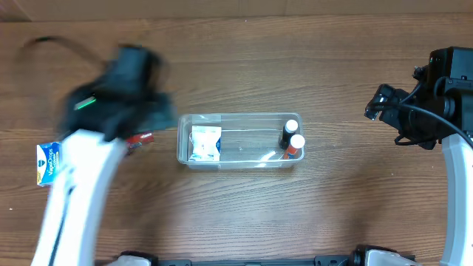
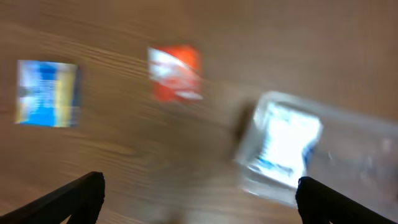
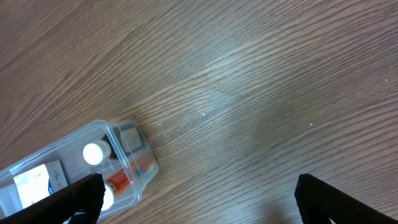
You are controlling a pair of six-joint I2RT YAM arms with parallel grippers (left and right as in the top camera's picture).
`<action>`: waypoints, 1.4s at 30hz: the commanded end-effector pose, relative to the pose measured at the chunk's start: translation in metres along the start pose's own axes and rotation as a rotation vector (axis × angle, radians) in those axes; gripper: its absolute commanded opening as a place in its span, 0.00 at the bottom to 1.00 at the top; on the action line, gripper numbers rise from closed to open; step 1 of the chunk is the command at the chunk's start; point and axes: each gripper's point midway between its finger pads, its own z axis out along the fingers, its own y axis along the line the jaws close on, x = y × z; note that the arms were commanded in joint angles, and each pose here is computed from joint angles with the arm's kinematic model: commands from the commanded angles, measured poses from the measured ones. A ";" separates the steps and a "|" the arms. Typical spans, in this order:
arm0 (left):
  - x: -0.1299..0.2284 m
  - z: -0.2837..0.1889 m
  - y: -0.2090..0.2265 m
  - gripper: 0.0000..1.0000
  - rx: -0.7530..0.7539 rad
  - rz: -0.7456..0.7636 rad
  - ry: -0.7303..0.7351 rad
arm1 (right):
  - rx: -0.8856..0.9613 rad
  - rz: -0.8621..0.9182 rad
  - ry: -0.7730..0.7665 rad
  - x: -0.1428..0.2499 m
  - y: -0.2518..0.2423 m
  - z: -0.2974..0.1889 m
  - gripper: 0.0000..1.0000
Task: Pack container
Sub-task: 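Move the left gripper to the blue VapoDrops box and grasp it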
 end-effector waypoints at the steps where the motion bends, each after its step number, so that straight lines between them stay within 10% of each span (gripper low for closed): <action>1: -0.011 -0.009 0.089 1.00 -0.179 -0.168 -0.040 | -0.005 -0.007 -0.009 0.000 0.000 -0.002 1.00; 6: 0.002 0.015 0.184 1.00 -0.342 -0.405 0.039 | -0.005 -0.007 -0.009 0.000 0.000 -0.002 1.00; 15: 0.022 0.106 0.260 1.00 -0.425 -0.394 0.235 | -0.005 -0.007 -0.008 0.001 0.000 -0.002 1.00; 42: 0.050 0.260 0.240 1.00 -0.098 0.005 0.491 | -0.005 -0.030 -0.010 0.000 0.000 -0.002 1.00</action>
